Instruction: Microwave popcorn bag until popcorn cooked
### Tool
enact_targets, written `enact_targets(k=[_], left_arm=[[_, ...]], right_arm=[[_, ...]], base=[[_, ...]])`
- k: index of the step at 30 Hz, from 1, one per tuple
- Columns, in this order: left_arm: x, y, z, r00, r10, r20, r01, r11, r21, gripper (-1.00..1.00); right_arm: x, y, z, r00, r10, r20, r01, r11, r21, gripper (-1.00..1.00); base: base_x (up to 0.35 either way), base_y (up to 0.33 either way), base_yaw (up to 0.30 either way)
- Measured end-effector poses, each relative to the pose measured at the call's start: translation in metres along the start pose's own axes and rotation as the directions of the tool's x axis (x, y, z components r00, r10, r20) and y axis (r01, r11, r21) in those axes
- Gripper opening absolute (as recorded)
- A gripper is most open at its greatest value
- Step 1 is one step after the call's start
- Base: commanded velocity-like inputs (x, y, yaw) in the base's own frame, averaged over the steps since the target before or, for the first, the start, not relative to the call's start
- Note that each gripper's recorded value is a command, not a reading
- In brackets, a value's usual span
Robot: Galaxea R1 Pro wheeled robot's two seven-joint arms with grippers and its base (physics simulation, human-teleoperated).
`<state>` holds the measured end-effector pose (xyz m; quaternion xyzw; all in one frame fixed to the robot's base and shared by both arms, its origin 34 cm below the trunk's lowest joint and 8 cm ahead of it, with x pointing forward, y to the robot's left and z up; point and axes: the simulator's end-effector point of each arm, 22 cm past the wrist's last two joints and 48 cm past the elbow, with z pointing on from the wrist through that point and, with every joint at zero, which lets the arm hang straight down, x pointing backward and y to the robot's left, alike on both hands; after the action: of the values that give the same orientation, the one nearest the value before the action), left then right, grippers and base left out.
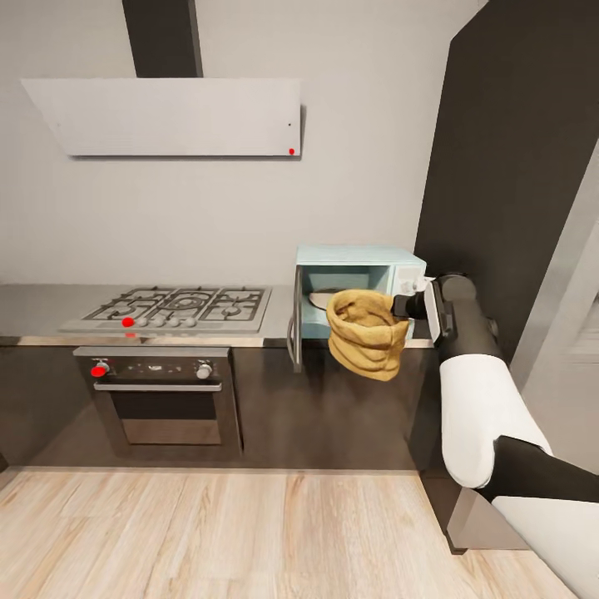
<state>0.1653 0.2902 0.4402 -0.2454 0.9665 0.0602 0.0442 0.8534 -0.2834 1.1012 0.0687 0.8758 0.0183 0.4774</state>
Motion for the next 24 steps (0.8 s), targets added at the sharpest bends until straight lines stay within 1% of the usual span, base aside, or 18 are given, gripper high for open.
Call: enact_targets(k=[6,24], left_arm=[[0.0010,0.0001,-0.0002,1.000,0.014,-0.001,-0.014,1.000,0.001,1.00],[0.0010,-0.0001,-0.0002,1.000,0.018,-0.001,-0.018,1.000,0.001,1.00]], right_arm=[[-0.0003,0.0002,-0.0008,1.000,0.000,0.001,0.000,1.000,0.000,-1.00],[-0.0010,-0.0009,-0.0012,1.000,0.000,0.003,0.000,1.000,0.001,-1.00]], base=[[0.277,0.000,0.000],[0.322,0.000,0.000]])
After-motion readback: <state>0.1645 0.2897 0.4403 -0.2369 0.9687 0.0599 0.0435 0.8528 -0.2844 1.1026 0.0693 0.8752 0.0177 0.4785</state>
